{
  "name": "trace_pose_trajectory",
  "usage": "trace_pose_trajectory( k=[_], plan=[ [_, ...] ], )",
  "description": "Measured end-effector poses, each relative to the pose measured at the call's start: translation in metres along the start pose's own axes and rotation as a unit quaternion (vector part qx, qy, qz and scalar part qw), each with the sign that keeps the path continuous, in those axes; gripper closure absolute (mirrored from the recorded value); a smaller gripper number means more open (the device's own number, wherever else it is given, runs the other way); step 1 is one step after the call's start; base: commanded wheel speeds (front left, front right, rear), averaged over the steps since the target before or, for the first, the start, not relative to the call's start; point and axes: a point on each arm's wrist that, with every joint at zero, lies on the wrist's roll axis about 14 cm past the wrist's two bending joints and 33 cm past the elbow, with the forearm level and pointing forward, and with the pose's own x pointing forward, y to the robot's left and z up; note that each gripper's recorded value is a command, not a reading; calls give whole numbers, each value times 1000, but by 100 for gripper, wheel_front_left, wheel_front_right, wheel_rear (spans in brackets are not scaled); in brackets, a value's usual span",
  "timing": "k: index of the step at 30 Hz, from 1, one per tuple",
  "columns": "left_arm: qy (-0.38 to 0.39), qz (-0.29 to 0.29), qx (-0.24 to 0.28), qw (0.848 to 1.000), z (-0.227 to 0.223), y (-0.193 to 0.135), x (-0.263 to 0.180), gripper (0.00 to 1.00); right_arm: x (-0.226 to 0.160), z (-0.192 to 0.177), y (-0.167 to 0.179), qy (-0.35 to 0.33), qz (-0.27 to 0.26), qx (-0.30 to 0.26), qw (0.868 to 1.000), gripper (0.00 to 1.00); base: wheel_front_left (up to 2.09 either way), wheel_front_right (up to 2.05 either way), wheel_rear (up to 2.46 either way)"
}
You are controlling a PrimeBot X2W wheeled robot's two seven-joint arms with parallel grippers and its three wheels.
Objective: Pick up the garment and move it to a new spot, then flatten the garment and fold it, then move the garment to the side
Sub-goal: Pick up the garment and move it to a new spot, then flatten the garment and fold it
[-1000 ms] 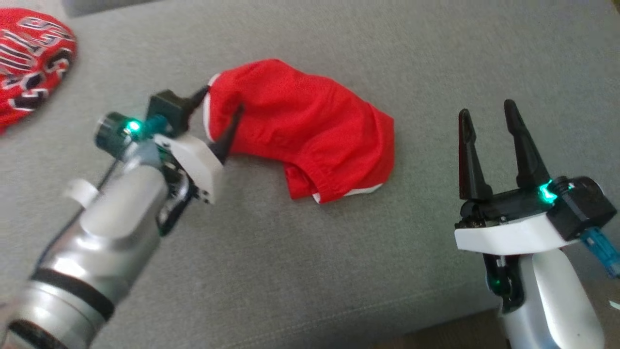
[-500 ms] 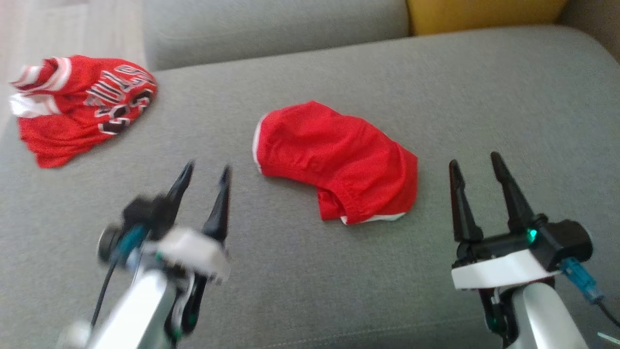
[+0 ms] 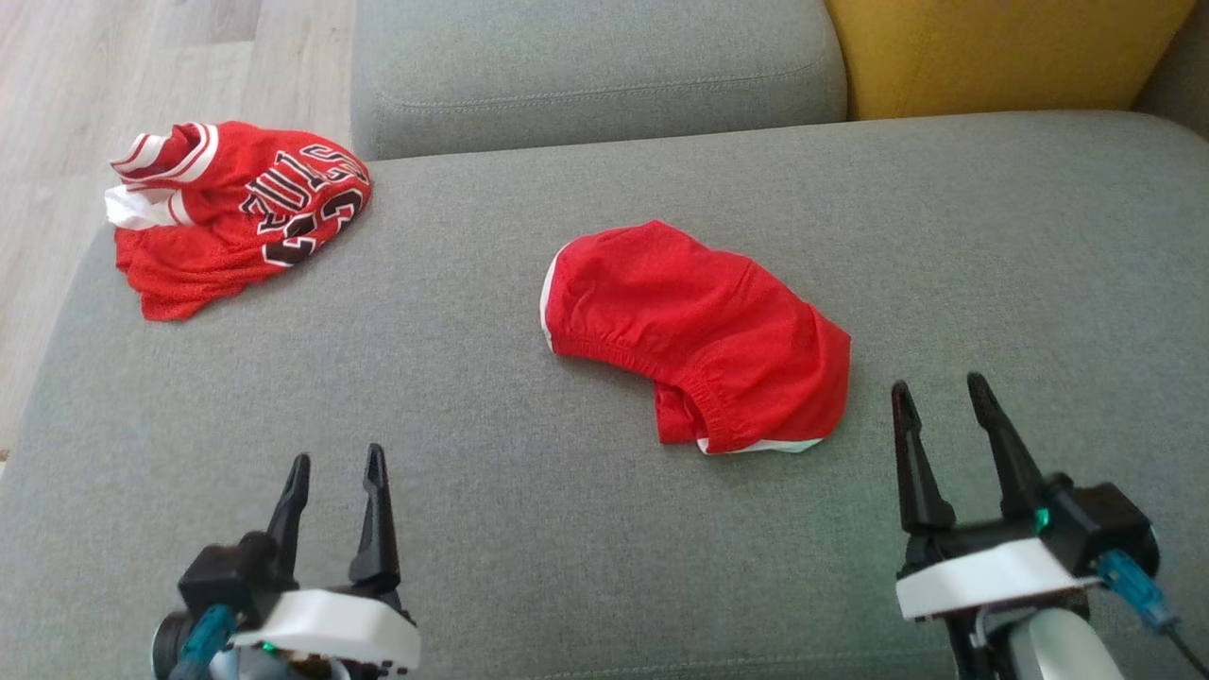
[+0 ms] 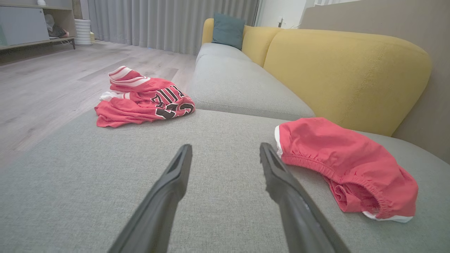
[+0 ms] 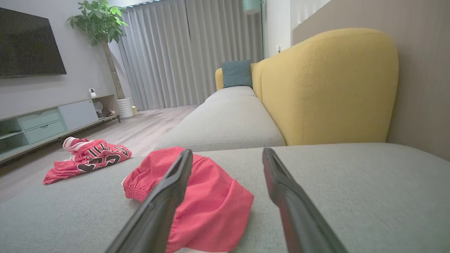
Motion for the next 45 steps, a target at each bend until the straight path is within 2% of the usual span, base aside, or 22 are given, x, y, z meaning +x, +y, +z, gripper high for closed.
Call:
trace_pose_trajectory(
  k=[13,39,45],
  plan=[
    [-8,5,1,1000,2,7,-2,0,-15,-33,-8,53,-18,15,998,0,0,0,0],
    [13,18,1,1000,-12,16,-2,0,-6,-29,-8,47,-13,8,999,0,0,0,0],
    [38,-14,2,999,-28,0,1,0,0,-24,-11,39,-16,5,999,0,0,0,0]
  ],
)
